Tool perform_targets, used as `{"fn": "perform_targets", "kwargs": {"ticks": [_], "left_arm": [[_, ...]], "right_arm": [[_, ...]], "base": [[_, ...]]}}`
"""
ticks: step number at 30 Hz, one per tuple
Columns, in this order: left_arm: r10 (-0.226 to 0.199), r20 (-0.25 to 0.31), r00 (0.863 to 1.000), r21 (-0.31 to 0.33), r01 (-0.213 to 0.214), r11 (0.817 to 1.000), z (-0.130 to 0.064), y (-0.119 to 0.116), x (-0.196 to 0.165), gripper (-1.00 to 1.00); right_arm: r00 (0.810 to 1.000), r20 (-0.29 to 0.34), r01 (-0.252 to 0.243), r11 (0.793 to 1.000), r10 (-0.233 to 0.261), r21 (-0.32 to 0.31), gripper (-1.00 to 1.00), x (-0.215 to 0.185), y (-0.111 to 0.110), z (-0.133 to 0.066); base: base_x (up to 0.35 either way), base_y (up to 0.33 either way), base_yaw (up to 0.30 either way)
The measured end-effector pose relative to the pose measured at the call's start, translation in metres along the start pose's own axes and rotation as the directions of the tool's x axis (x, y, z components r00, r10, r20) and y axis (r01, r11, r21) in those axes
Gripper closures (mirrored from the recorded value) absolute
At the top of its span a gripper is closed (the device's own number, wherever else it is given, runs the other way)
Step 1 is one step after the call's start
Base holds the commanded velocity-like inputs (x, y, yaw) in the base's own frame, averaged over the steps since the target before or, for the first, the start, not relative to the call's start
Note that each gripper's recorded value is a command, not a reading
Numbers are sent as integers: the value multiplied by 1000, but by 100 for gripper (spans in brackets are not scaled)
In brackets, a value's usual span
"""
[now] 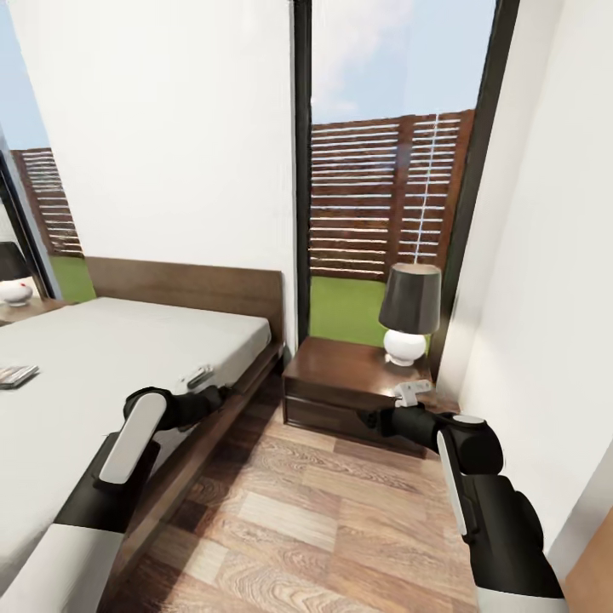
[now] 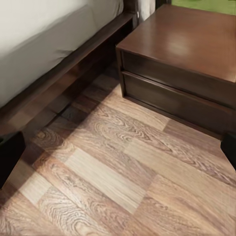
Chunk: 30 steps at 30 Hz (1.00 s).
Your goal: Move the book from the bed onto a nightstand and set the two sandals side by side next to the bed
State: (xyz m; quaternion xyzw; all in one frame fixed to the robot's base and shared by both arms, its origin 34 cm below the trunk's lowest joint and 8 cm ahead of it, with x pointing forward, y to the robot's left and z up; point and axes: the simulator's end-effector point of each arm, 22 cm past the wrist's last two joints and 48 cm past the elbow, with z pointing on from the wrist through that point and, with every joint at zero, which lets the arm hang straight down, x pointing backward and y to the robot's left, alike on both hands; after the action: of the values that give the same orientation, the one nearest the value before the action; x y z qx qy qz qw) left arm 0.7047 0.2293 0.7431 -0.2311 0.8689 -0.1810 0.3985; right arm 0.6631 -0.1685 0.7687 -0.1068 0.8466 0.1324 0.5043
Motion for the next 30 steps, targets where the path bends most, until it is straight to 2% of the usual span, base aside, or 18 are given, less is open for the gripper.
{"fn": "perform_targets", "kwargs": {"ticks": [14, 30], "left_arm": [[18, -4, 1000, 3, -18, 1000, -6, -10, -3, -100], [24, -3, 1000, -5, -24, 1000, -7, -6, -3, -100]], "right_arm": [[1000, -6, 5, 1000, -5, -2, -100, -8, 1, -3], [1000, -3, 6, 1000, -6, -2, -100, -9, 1, -3]], "base": [[19, -9, 277], [265, -116, 286]]}}
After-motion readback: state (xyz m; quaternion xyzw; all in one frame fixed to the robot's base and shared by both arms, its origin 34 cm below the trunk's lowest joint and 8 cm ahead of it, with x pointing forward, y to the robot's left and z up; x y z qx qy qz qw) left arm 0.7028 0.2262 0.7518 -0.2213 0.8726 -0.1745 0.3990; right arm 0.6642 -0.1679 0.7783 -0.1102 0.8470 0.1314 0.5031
